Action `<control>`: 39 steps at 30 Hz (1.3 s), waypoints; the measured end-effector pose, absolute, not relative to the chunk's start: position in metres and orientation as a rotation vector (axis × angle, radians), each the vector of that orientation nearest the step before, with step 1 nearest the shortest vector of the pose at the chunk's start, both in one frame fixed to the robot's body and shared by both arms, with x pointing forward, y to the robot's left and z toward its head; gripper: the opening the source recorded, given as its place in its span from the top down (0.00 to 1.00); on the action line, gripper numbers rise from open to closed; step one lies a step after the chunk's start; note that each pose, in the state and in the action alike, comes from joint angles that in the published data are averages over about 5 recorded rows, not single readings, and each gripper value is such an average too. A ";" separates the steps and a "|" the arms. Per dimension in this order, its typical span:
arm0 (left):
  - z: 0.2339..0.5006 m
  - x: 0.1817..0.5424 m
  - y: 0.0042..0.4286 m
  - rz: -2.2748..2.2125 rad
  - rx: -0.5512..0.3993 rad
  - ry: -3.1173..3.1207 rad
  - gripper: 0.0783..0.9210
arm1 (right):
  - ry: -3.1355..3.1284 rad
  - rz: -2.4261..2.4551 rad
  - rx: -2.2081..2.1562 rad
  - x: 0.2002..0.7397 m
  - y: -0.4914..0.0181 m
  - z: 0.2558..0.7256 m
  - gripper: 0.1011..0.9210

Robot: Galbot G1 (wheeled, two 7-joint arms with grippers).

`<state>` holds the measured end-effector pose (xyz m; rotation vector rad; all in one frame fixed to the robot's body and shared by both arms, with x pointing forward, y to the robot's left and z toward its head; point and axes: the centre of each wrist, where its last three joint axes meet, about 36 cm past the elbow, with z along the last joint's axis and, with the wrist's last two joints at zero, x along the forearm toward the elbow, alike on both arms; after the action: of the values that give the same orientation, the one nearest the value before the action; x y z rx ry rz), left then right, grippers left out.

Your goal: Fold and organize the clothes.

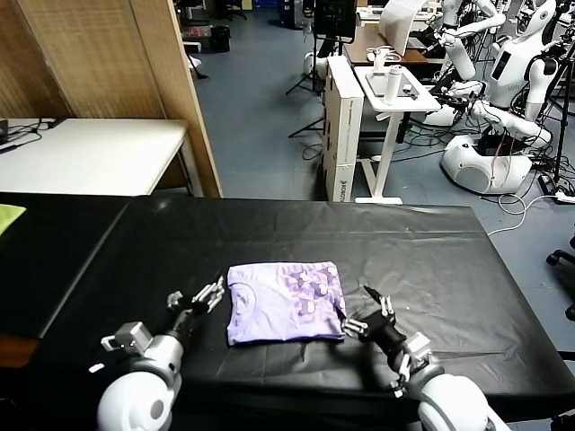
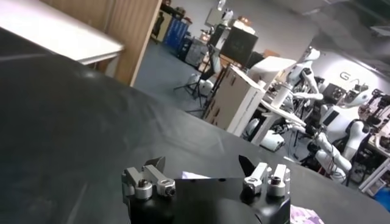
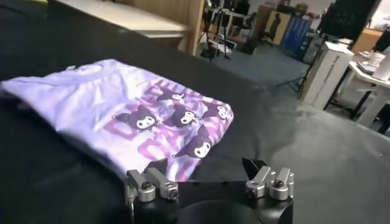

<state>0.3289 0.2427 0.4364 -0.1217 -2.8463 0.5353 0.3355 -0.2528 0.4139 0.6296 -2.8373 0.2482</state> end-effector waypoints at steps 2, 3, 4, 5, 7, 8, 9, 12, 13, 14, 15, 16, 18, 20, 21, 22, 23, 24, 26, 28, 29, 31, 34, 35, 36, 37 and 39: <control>0.434 0.329 0.243 0.484 -0.127 -2.876 0.02 | -2.890 0.199 0.612 0.333 -0.255 0.420 0.02; 0.432 0.328 0.243 0.457 -0.134 -2.892 0.02 | -2.914 0.185 0.602 0.332 -0.256 0.423 0.02; 0.430 0.327 0.244 0.430 -0.144 -2.912 0.02 | -2.935 0.178 0.591 0.330 -0.257 0.426 0.02; 0.428 0.326 0.245 0.398 -0.155 -2.935 0.02 | -2.955 0.175 0.577 0.328 -0.258 0.428 0.02; 0.421 0.324 0.248 0.333 -0.181 -2.987 0.02 | -2.987 0.176 0.549 0.322 -0.261 0.431 0.02; 0.418 0.323 0.250 0.305 -0.193 -3.012 0.02 | -2.998 0.174 0.533 0.319 -0.262 0.431 0.02; 0.415 0.322 0.253 0.281 -0.204 -3.033 0.02 | -3.005 0.171 0.515 0.316 -0.264 0.432 0.02; 0.406 0.317 0.262 0.230 -0.219 -3.062 0.02 | -3.016 0.154 0.455 0.305 -0.267 0.433 0.02; 0.404 0.315 0.264 0.211 -0.215 -3.061 0.02 | -3.017 0.149 0.431 0.301 -0.268 0.433 0.02; 0.403 0.313 0.265 0.193 -0.207 -3.055 0.02 | -3.017 0.144 0.406 0.298 -0.269 0.433 0.02; 0.402 0.311 0.266 0.178 -0.198 -3.046 0.02 | -3.015 0.139 0.378 0.294 -0.270 0.433 0.02; 0.402 0.308 0.266 0.164 -0.189 -3.034 0.02 | -3.013 0.135 0.351 0.291 -0.271 0.434 0.02; 0.404 0.303 0.266 0.141 -0.179 -3.007 0.02 | -3.011 0.135 0.302 0.285 -0.273 0.435 0.02; 0.408 0.298 0.267 0.124 -0.185 -2.987 0.02 | -3.018 0.146 0.262 0.278 -0.274 0.436 0.02; 0.411 0.295 0.268 0.115 -0.189 -2.982 0.02 | -3.022 0.156 0.245 0.274 -0.275 0.435 0.02; 0.413 0.292 0.269 0.106 -0.192 -2.978 0.02 | -3.027 0.165 0.231 0.270 -0.276 0.433 0.02; 0.415 0.289 0.270 0.098 -0.193 -2.974 0.02 | -3.032 0.176 0.217 0.265 -0.277 0.431 0.02; 0.417 0.286 0.271 0.092 -0.191 -2.972 0.02 | -3.035 0.184 0.207 0.260 -0.278 0.428 0.02; 0.419 0.279 0.272 0.083 -0.179 -2.965 0.02 | -3.043 0.200 0.185 0.249 -0.279 0.422 0.02; 0.421 0.271 0.273 0.078 -0.162 -2.952 0.02 | -3.049 0.214 0.159 0.236 -0.277 0.415 0.02; 0.421 0.268 0.273 0.076 -0.155 -2.942 0.02 | -3.052 0.222 0.143 0.230 -0.276 0.412 0.02; 0.422 0.260 0.272 0.075 -0.146 -2.916 0.02 | -3.053 0.237 0.109 0.216 -0.273 0.405 0.02; 0.424 0.247 0.269 0.080 -0.140 -2.884 0.02 | -3.045 0.243 0.061 0.193 -0.268 0.397 0.02; 0.425 0.243 0.268 0.084 -0.138 -2.876 0.02 | -3.041 0.239 0.045 0.187 -0.267 0.396 0.02; 0.426 0.240 0.268 0.089 -0.136 -2.870 0.02 | -3.035 0.234 0.030 0.180 -0.267 0.395 0.02; 0.426 0.236 0.267 0.093 -0.134 -2.862 0.02 | -3.028 0.230 0.016 0.174 -0.267 0.395 0.02; 0.427 0.228 0.268 0.099 -0.126 -2.846 0.02 | -3.009 0.221 -0.002 0.164 -0.266 0.396 0.02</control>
<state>0.2285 0.2675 0.4267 -0.1257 -2.8455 0.0993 0.1641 -0.2662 0.3955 -0.0023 -3.0085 0.2206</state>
